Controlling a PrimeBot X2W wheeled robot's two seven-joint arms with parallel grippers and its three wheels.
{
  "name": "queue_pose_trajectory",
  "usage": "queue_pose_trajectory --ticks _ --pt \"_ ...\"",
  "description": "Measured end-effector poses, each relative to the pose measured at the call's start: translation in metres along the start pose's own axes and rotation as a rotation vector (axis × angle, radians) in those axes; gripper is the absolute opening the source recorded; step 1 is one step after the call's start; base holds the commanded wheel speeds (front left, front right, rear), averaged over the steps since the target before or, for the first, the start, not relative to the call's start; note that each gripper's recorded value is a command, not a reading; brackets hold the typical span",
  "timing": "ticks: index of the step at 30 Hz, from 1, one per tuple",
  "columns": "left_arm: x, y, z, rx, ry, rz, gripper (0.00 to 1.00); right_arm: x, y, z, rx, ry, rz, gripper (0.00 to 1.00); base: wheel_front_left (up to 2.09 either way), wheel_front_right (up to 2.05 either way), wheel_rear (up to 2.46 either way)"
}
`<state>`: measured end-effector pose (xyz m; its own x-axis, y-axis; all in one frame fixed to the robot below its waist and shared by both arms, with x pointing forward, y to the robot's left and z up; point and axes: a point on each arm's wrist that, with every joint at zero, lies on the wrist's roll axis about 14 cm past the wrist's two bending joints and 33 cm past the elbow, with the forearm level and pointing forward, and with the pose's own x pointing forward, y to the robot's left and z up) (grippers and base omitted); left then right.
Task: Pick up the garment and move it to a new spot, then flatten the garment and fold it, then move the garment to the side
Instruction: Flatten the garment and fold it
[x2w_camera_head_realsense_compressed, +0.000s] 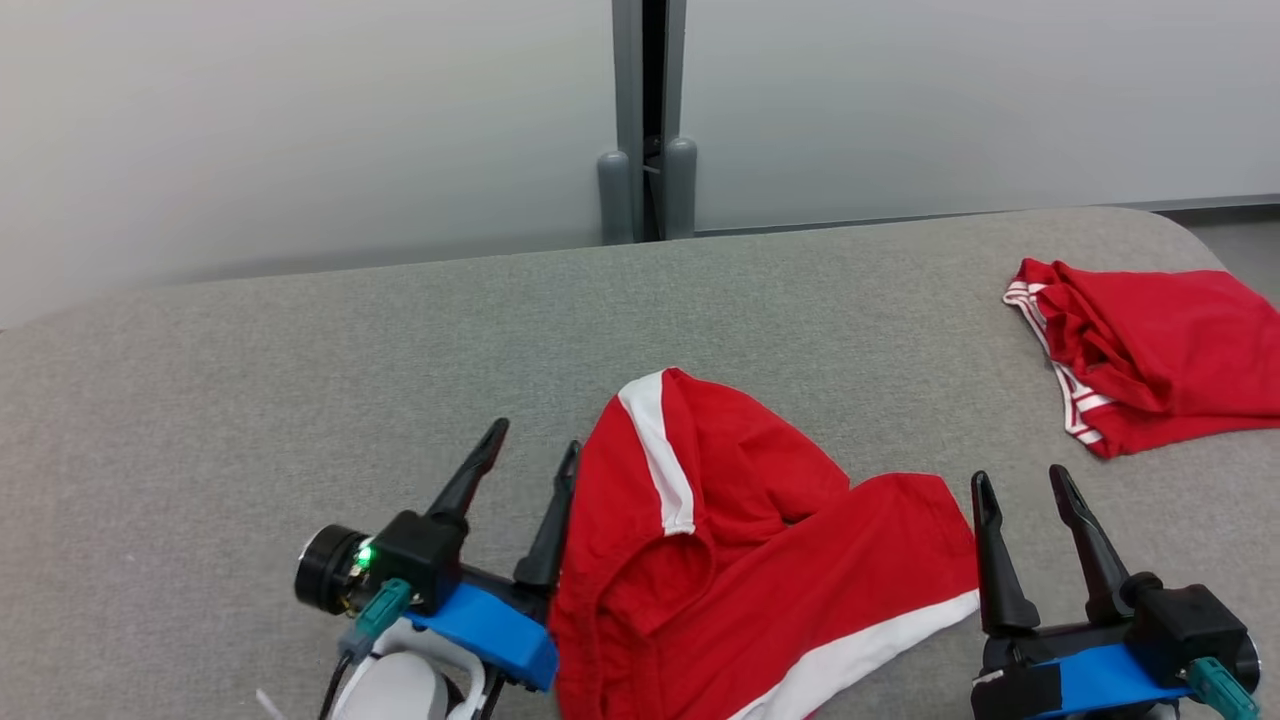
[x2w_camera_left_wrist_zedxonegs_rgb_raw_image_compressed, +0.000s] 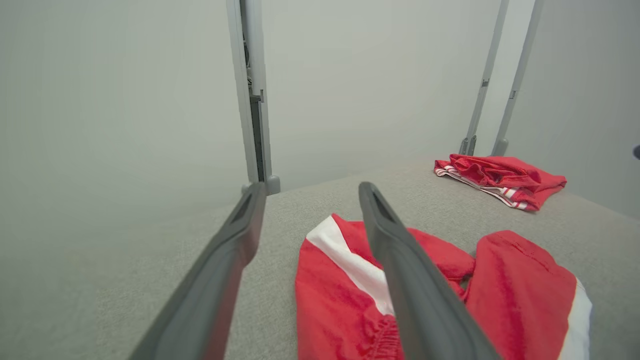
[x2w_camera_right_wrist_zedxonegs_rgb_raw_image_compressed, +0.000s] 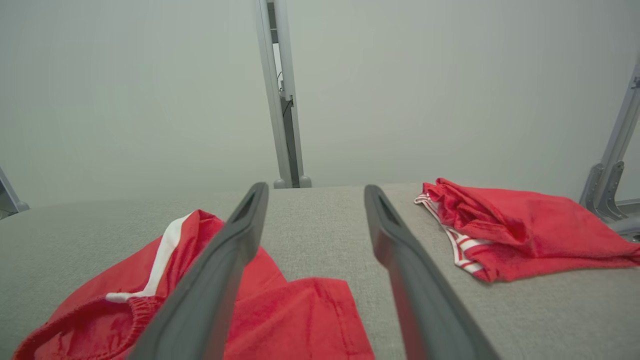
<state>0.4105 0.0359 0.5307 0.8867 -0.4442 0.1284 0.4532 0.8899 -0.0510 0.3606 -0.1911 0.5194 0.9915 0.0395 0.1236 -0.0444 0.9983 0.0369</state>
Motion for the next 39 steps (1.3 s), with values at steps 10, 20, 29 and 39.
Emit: queue_pose_trajectory --ticks 10,20,29,39 --pt "0.026 -0.062 -0.053 0.086 0.173 -0.269 1.0 -0.008 -0.024 -0.006 -0.009 0.026 -0.076 1.0 0.0 0.0 0.0" --pt "0.022 -0.079 -0.113 0.161 0.358 -0.402 1.0 -0.007 -0.04 -0.014 -0.016 0.053 -0.126 1.0 0.0 0.0 0.0" --pt "0.017 -0.069 -0.135 0.197 0.442 -0.422 0.71 -0.005 -0.044 -0.017 -0.017 0.062 -0.138 1.0 0.0 0.0 0.0" --pt "0.021 -0.068 -0.132 0.18 0.438 -0.422 0.0 0.0 -0.04 -0.017 -0.014 0.057 -0.127 1.0 0.0 0.0 0.0"
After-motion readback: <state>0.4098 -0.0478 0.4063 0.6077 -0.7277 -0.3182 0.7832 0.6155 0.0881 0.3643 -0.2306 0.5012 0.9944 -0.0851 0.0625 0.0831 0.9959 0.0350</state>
